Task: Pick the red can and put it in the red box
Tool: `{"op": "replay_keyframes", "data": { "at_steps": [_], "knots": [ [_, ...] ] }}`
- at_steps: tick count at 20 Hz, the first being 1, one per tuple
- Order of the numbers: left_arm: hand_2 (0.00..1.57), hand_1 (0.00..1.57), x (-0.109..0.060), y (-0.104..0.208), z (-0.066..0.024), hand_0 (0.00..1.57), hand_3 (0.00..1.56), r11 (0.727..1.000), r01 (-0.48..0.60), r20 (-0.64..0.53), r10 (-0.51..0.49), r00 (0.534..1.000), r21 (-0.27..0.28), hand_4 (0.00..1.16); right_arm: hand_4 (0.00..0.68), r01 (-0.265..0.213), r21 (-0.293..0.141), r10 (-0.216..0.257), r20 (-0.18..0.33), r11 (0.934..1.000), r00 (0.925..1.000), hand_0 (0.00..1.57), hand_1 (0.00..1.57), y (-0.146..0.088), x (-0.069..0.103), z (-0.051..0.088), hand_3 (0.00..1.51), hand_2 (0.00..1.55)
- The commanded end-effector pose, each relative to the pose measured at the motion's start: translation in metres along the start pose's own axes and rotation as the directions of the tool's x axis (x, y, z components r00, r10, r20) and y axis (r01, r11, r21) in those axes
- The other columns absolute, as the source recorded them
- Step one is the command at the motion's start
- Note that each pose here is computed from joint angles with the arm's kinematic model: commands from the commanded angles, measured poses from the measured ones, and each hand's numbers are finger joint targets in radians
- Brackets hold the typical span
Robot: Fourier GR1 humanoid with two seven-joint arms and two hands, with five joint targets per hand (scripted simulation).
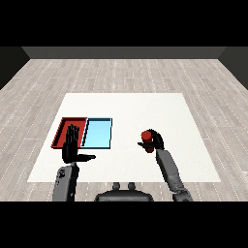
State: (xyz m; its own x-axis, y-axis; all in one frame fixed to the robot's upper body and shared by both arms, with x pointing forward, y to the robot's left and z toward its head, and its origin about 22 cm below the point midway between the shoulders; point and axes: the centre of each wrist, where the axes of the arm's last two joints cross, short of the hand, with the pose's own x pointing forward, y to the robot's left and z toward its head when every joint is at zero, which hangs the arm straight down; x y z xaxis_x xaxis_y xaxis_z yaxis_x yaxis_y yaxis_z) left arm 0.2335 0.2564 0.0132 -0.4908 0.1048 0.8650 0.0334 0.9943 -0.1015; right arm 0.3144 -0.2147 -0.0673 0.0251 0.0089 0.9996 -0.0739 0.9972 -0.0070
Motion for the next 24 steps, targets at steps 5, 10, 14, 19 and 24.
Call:
{"op": "replay_keyframes", "data": {
  "at_steps": [5,10,14,19,24],
  "knots": [
    [0.0,0.0,0.001,-0.008,-0.0058,0.0,0.0,1.0,-0.014,-0.005,0.014,1.0,-0.007,0.0,0.586,0.002,-0.031,0.002,0.13,0.9995,0.9915,1.54,1.54,-0.001,0.021,0.002,1.38,1.47],
    [0.0,0.0,-0.004,-0.019,-0.0049,0.0,0.0,1.0,-0.002,-0.006,0.001,1.0,-0.031,0.0,0.582,0.025,-0.016,-0.022,0.178,0.9996,0.9837,1.54,1.54,-0.007,0.059,0.01,1.38,1.46],
    [0.0,0.0,-0.001,-0.019,-0.0181,0.0,0.0,0.999,0.005,-0.018,-0.005,1.0,-0.038,0.0,0.608,0.015,-0.031,-0.008,0.226,0.9994,0.974,1.52,1.52,-0.031,0.072,0.028,1.38,1.46],
    [0.0,0.0,0.02,-0.049,-0.016,0.0,0.0,0.991,-0.036,-0.02,0.034,0.999,-0.127,0.0,0.643,0.062,0.014,-0.062,0.381,0.998,0.9225,1.51,1.51,-0.028,0.106,0.053,1.4,1.46],
    [0.0,0.0,0.02,-0.055,-0.0206,0.0,0.0,0.988,-0.047,-0.05,0.04,0.998,-0.146,0.0,0.628,0.061,0.005,-0.057,0.442,0.9981,0.8952,1.44,1.44,-0.049,0.125,0.069,1.38,1.4]
  ]
}}
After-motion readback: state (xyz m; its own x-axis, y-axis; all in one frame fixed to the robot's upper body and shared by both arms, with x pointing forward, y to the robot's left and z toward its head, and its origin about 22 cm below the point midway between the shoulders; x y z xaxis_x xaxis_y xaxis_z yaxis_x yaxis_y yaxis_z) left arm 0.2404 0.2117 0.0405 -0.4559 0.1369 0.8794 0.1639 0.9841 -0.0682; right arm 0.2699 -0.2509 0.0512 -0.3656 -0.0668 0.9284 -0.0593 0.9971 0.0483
